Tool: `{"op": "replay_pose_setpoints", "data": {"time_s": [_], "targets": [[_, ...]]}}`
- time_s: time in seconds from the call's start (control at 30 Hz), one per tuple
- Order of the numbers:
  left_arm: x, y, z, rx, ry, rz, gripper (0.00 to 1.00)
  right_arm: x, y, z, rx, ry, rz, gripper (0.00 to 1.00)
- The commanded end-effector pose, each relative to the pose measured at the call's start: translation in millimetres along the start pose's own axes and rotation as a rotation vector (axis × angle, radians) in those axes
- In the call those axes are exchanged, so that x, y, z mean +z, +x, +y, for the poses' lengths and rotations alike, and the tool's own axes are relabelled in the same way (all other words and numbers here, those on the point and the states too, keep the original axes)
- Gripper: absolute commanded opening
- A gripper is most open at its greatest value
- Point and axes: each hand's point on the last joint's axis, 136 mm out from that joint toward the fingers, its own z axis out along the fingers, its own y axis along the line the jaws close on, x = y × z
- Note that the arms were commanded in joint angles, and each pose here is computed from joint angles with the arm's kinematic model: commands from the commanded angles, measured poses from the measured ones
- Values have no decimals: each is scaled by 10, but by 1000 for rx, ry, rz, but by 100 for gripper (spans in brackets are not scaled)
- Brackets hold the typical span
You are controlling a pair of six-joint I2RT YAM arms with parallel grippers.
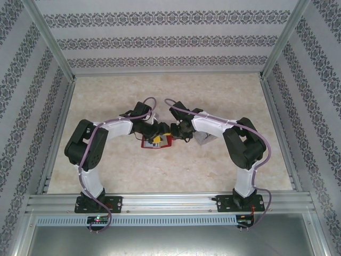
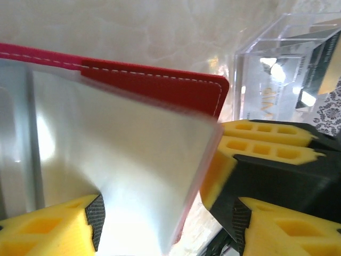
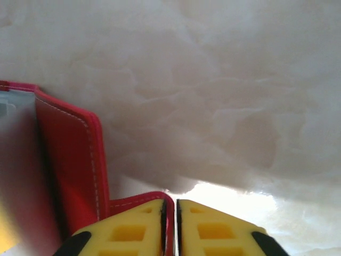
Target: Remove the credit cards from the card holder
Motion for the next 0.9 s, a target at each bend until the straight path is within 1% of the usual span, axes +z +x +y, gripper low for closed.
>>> {"op": "replay_pose_setpoints", "data": {"time_s": [0.0,0.1,0.2,0.3,0.33,0.37,0.4,0.47,0.57,0.67,0.87], "targets": [[75,-81,-112,15,12,-24,67,-203,-55,44,28,-46,-49,19],[101,-100,-40,-3,-20,-28,66,-324,-92,26,19,-47,-98,20],[117,-114,16,-9,-45,-34,62,-407,-114,12,18,-49,-131,20],[115,-109,50,-13,-63,-34,52,-464,-118,86,1,-89,-144,20],[107,-106,64,-13,-76,-36,47,-477,-119,120,-10,-101,-147,20],[101,-103,70,-8,-86,-36,42,-483,-116,164,-23,-117,-147,19],[91,-105,81,-7,-93,-39,40,-483,-112,200,-32,-129,-144,19],[64,-108,73,-1,-102,-45,33,-460,-90,309,-57,-166,-122,13],[26,-87,66,13,-112,-44,28,-389,-73,419,-68,-202,-100,8],[-6,-76,71,24,-125,-46,21,-317,-56,502,-66,-232,-77,7],[-90,-52,-28,55,-113,-45,15,-199,-35,579,-54,-265,-37,6]]}}
